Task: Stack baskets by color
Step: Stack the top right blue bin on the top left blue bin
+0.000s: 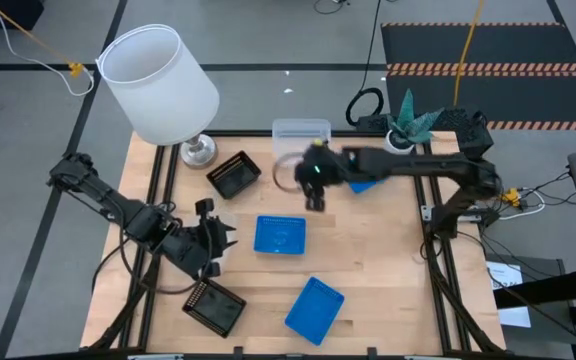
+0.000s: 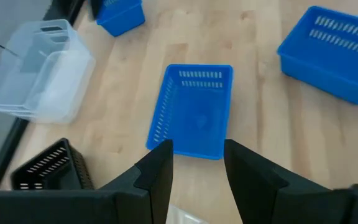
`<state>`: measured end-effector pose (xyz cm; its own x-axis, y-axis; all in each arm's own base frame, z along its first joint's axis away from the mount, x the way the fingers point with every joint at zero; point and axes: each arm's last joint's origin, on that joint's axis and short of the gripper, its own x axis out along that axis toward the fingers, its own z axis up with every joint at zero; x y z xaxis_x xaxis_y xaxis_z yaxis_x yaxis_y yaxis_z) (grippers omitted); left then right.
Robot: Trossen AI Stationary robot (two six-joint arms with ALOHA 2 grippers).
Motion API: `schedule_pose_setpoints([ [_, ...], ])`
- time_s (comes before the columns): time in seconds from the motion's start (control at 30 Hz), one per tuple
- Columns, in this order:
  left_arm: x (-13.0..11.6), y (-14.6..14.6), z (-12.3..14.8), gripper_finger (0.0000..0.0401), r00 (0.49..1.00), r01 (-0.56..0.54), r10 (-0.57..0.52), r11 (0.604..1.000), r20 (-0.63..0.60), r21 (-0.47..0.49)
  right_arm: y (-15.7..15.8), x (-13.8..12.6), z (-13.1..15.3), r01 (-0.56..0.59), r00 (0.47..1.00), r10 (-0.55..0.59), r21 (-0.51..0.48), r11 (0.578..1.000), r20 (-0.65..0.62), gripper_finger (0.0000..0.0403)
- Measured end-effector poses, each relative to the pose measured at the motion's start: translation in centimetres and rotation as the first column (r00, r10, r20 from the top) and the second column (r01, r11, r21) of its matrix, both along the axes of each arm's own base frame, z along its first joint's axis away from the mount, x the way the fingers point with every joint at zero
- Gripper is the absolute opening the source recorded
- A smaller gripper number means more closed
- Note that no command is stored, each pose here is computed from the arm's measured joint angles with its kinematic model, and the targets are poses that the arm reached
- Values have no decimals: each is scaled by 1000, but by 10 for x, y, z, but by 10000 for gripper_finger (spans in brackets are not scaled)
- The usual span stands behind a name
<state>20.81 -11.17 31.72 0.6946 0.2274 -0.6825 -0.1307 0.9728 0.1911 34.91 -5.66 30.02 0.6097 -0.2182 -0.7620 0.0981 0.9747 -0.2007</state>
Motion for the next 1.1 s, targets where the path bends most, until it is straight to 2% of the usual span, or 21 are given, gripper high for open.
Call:
schedule_pose_setpoints([
  [0.13,-4,-7,0,145,1000,4,-4,999,10,-40,35,-29,-12,-72,997,72,14,997,23,171],
  [0.27,-4,-14,-5,145,1000,7,-7,999,0,-53,55,-62,-25,-113,992,112,25,993,51,171],
  [0.43,-3,-23,-24,145,1000,19,-19,999,-24,-35,52,-102,-29,79,993,-78,-10,997,88,171],
  [0.53,1,-23,-39,145,998,39,-39,999,-40,2,48,-118,-35,127,988,-126,-10,992,94,171],
  [0.83,19,-13,-63,145,994,101,-103,992,21,72,38,-133,-60,212,977,-212,13,977,36,171],
  [1.1,32,1,-67,145,993,93,-96,994,67,48,29,-134,-83,244,967,-244,-7,970,-73,171],
])
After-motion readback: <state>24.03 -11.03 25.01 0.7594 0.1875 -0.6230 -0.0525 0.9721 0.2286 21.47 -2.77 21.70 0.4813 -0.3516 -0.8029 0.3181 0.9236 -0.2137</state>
